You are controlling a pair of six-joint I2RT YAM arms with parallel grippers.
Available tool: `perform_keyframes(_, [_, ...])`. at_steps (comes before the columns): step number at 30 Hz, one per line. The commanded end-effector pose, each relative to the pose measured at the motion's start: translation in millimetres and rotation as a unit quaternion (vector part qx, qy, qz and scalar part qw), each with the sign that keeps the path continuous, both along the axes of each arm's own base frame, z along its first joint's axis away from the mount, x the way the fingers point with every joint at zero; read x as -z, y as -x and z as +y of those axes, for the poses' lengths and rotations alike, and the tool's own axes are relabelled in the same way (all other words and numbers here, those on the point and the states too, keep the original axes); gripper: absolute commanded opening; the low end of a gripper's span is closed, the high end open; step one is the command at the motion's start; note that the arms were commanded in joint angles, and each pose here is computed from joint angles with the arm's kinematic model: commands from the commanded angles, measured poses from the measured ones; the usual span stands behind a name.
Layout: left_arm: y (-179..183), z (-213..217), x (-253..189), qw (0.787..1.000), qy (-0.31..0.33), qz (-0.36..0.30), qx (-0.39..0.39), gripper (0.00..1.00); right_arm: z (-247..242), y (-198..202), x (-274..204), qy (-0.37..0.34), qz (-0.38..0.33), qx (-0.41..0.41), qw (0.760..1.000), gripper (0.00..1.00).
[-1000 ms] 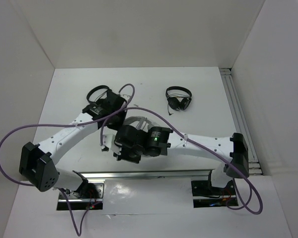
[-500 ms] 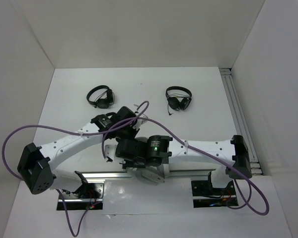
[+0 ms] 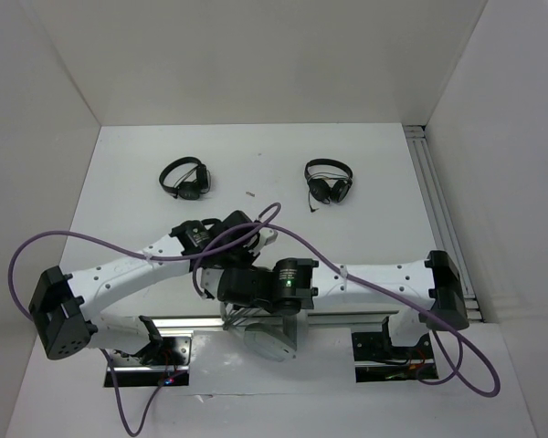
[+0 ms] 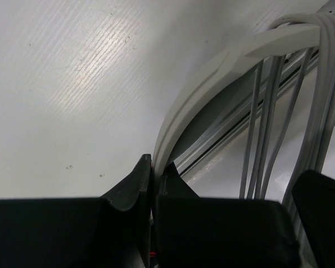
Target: Wrap the headphones
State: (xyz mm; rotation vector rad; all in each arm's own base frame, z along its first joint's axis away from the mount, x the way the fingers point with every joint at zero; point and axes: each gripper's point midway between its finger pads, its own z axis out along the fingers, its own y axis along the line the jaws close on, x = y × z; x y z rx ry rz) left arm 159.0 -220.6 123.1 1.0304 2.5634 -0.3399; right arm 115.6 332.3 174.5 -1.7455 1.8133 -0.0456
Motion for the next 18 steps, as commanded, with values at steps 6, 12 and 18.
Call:
perform_keyframes(6, [12,-3,-25,0.999,0.023,0.025,-0.018,0.0,-30,-24,-5,-0.005,-0.047,0.08,0.996,0.33])
perform_keyframes(12, [14,-2,-23,0.999,0.017,0.032,-0.023,0.0,-47,-45,-1,-0.016,-0.029,0.118,0.992,0.37])
perform_keyframes(18, [4,5,-24,0.999,0.008,0.02,-0.046,0.0,-53,-55,-15,-0.065,-0.016,0.14,0.988,0.9])
